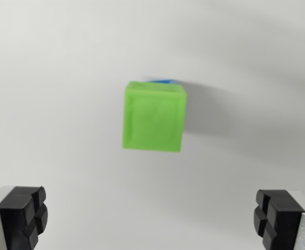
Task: Stack cube
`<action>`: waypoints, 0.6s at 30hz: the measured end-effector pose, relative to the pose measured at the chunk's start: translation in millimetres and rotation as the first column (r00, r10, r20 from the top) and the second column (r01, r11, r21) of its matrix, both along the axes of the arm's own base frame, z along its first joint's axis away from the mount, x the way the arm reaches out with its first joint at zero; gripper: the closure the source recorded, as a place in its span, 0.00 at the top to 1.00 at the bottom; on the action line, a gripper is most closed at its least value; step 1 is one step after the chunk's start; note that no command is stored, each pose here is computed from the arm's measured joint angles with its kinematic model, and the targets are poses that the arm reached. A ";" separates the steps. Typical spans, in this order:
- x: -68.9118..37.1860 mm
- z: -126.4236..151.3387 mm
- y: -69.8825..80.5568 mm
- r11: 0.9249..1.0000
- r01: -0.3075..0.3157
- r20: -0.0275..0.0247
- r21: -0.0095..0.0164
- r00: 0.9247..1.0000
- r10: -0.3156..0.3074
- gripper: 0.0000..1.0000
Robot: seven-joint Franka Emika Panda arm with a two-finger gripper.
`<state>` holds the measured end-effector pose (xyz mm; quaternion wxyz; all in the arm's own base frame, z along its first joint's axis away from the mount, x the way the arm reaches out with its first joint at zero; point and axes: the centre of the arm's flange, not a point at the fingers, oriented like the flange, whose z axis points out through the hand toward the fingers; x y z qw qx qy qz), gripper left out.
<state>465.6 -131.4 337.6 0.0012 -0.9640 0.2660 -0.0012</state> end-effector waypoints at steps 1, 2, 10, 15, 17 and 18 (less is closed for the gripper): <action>-0.1 4.3 0.0 1.000 0.000 0.000 0.000 1.000 0.000 1.00; -0.1 9.0 0.0 1.000 0.000 0.000 0.000 1.000 0.000 1.00; 0.3 43.0 -0.4 1.000 0.001 0.001 0.001 1.000 -0.001 1.00; 0.3 61.0 -0.7 1.000 0.001 0.001 0.001 1.000 -0.001 1.00; 0.2 68.2 -0.7 1.000 0.001 0.001 0.002 1.000 -0.001 1.00; 0.2 72.1 -0.8 1.000 0.002 0.000 0.002 1.000 -0.002 1.00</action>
